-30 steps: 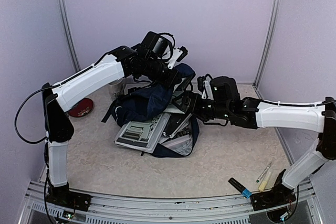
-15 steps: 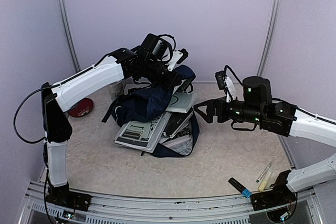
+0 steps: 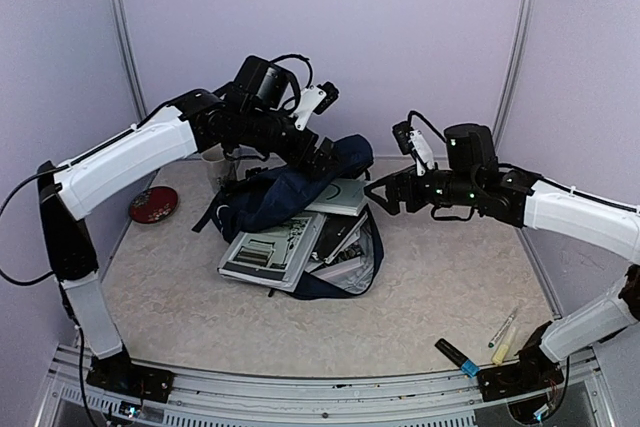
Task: Pack the student bag
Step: Place the largest pocket of the bag in the student bag, then adjust the book in the largest pocket of the bag.
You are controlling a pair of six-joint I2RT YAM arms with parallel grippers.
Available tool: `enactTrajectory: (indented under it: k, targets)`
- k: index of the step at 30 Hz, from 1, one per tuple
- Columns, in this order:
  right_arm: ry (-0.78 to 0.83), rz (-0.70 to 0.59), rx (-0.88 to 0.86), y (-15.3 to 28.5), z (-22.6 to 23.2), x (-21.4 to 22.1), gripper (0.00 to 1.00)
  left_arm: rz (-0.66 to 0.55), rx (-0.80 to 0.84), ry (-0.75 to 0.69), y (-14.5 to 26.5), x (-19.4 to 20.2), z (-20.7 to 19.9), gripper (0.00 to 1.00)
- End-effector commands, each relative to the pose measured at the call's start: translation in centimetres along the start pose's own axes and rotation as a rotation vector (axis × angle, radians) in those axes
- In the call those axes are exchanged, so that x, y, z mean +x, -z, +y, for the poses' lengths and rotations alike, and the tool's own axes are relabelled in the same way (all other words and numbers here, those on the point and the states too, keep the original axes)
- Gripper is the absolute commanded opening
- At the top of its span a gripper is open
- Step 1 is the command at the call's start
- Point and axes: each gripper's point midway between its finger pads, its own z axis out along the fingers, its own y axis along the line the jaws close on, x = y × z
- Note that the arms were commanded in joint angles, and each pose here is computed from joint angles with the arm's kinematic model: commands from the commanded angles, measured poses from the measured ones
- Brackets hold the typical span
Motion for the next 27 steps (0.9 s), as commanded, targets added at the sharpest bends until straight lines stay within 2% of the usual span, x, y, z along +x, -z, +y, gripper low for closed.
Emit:
enactTrajectory:
  k: [1, 5, 7, 11, 15, 17, 20, 27]
  targets:
    - [-0.070, 0.046, -0.015, 0.6, -2.4, 0.4, 0.90, -0.153, -0.061, 0.112, 6.7, -1.7, 1.2, 0.99]
    - [-0.125, 0.039, -0.008, 0.9, -4.1, 0.9, 0.88, -0.236, -0.142, 0.203, 11.2, 0.4, 2.5, 0.99]
    - [-0.125, 0.050, 0.024, 0.6, -4.8, 1.0, 0.87, -0.231, -0.194, 0.261, 12.5, 2.4, 3.4, 0.99]
    - [-0.155, 0.128, 0.127, -0.5, -7.8, 2.1, 0.84, -0.191, -0.270, 0.395, 13.6, 7.8, 4.2, 0.91]
    - [-0.197, 0.189, 0.197, -1.3, -10.2, 3.4, 0.79, -0.172, -0.471, 0.532, 15.8, 14.0, 7.3, 0.82]
    - [-0.213, 0.185, 0.222, -1.5, -11.1, 3.8, 0.77, -0.141, -0.544, 0.601, 15.7, 17.8, 8.7, 0.75]
    - [-0.222, 0.211, 0.244, -2.5, -12.1, 4.7, 0.75, -0.106, -0.501, 0.692, 14.2, 21.4, 9.5, 0.68]
    - [-0.237, 0.248, 0.282, -5.1, -14.0, 6.5, 0.71, 0.072, -0.399, 0.762, 9.8, 28.4, 7.7, 0.64]
